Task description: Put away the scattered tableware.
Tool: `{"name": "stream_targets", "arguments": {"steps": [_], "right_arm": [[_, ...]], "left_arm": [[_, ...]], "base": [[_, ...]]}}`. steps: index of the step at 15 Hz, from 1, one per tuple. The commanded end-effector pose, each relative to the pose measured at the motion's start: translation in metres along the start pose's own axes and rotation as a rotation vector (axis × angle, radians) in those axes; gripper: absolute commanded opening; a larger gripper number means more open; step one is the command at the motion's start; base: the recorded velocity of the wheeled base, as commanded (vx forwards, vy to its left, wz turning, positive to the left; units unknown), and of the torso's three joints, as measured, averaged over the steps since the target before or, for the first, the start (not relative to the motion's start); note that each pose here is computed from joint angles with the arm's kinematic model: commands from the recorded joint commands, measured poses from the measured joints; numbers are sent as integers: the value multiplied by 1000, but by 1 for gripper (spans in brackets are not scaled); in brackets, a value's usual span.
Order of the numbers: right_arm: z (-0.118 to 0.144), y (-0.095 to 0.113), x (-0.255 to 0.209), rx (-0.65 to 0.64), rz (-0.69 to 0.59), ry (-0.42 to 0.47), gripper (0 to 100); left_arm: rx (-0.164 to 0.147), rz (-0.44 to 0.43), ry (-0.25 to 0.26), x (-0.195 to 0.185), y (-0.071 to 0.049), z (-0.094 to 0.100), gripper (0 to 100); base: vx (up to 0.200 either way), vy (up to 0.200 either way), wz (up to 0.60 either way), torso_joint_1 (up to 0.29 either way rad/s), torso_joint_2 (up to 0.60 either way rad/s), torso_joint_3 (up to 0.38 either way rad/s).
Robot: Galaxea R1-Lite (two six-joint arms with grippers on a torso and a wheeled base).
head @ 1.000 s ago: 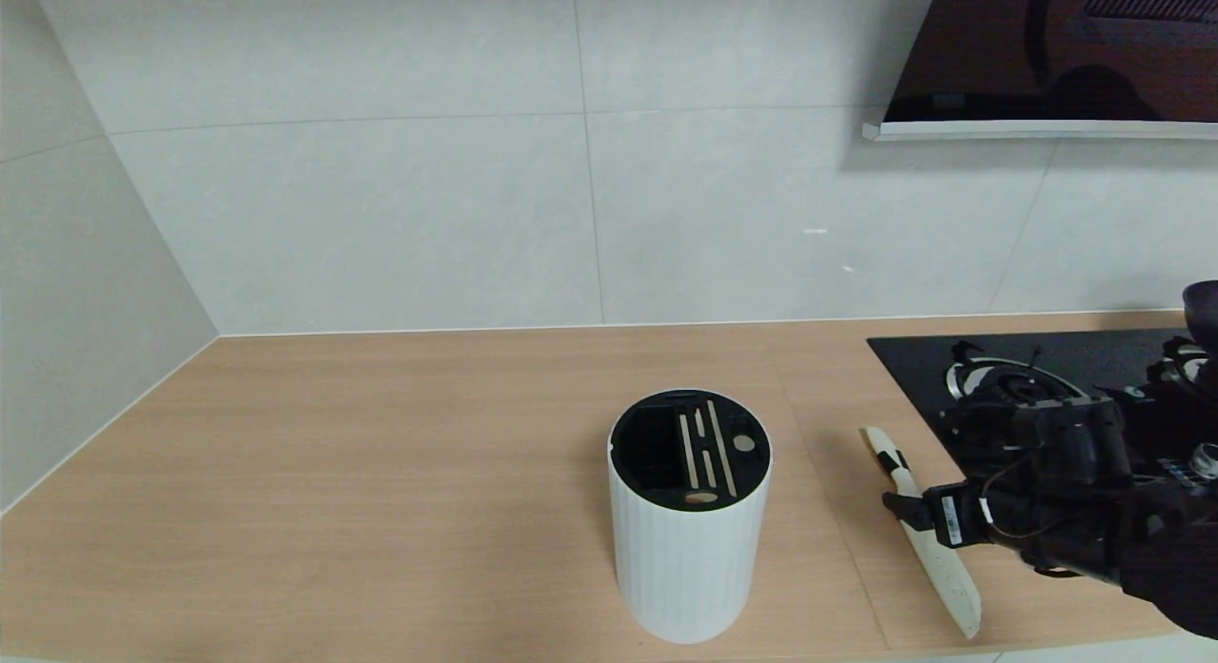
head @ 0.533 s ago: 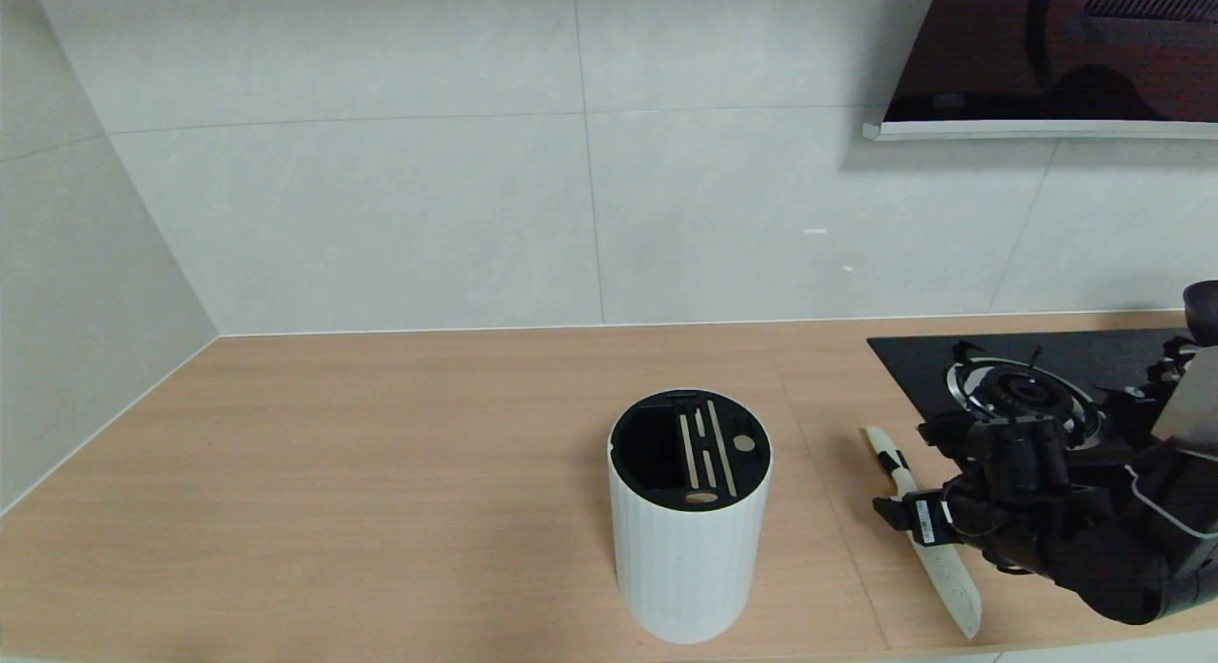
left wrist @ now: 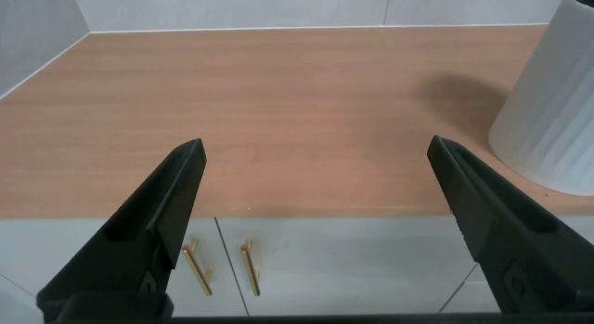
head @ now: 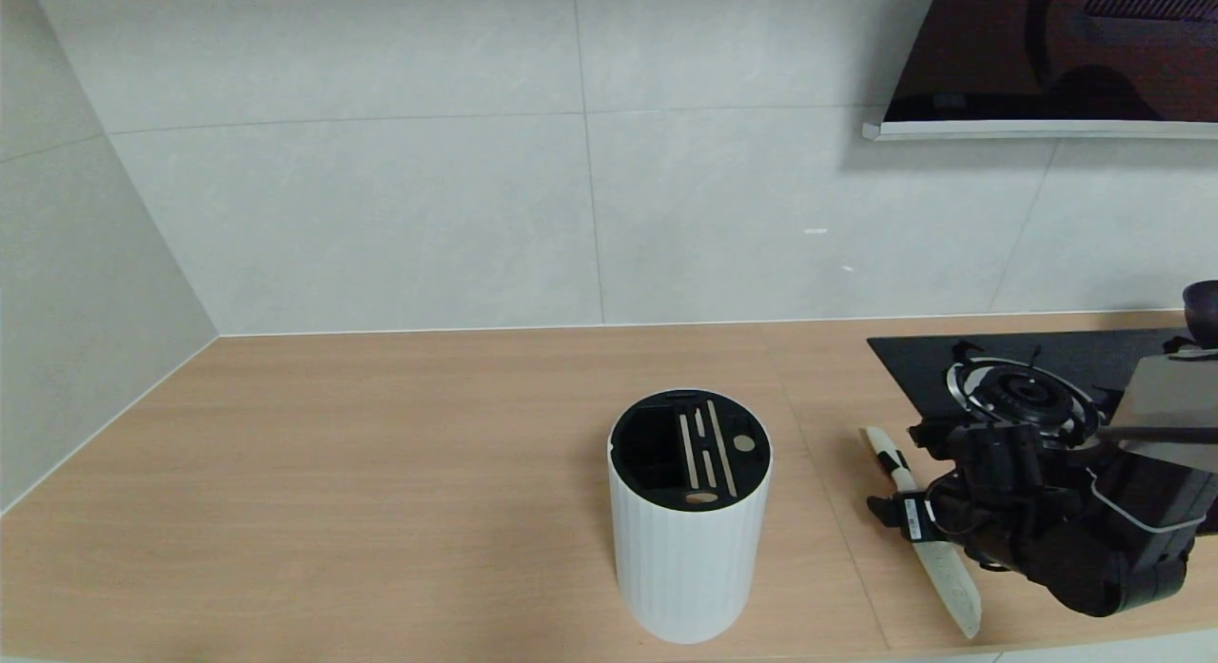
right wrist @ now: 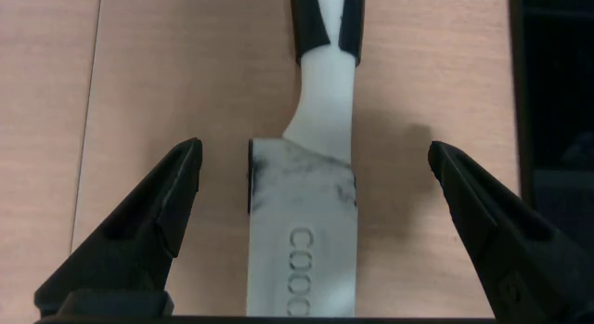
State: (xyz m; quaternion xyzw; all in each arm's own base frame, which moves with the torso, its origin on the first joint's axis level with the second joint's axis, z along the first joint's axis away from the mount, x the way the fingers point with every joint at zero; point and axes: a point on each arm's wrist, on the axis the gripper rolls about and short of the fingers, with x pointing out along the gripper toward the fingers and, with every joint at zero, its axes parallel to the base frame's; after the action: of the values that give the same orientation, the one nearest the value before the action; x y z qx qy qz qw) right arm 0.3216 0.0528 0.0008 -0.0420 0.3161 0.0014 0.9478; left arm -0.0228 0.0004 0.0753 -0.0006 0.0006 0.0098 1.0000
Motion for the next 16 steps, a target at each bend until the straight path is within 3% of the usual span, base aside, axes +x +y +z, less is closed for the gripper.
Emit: {"name": "stream_targets", "arguments": {"steps": [1, 9, 16], "right_arm": [[0, 0, 1, -1, 1, 1, 100], [7, -1, -21, 22, 15, -31, 100], [-4, 6, -18, 1, 32, 13, 100]], "left_arm": [[0, 0, 0, 0, 0, 0, 100], [0, 0, 0, 0, 0, 0, 100], [0, 0, 0, 0, 0, 0, 100]], "base": [[0, 0, 0, 0, 0, 0], [0, 0, 0, 0, 0, 0], [0, 0, 0, 0, 0, 0]]}}
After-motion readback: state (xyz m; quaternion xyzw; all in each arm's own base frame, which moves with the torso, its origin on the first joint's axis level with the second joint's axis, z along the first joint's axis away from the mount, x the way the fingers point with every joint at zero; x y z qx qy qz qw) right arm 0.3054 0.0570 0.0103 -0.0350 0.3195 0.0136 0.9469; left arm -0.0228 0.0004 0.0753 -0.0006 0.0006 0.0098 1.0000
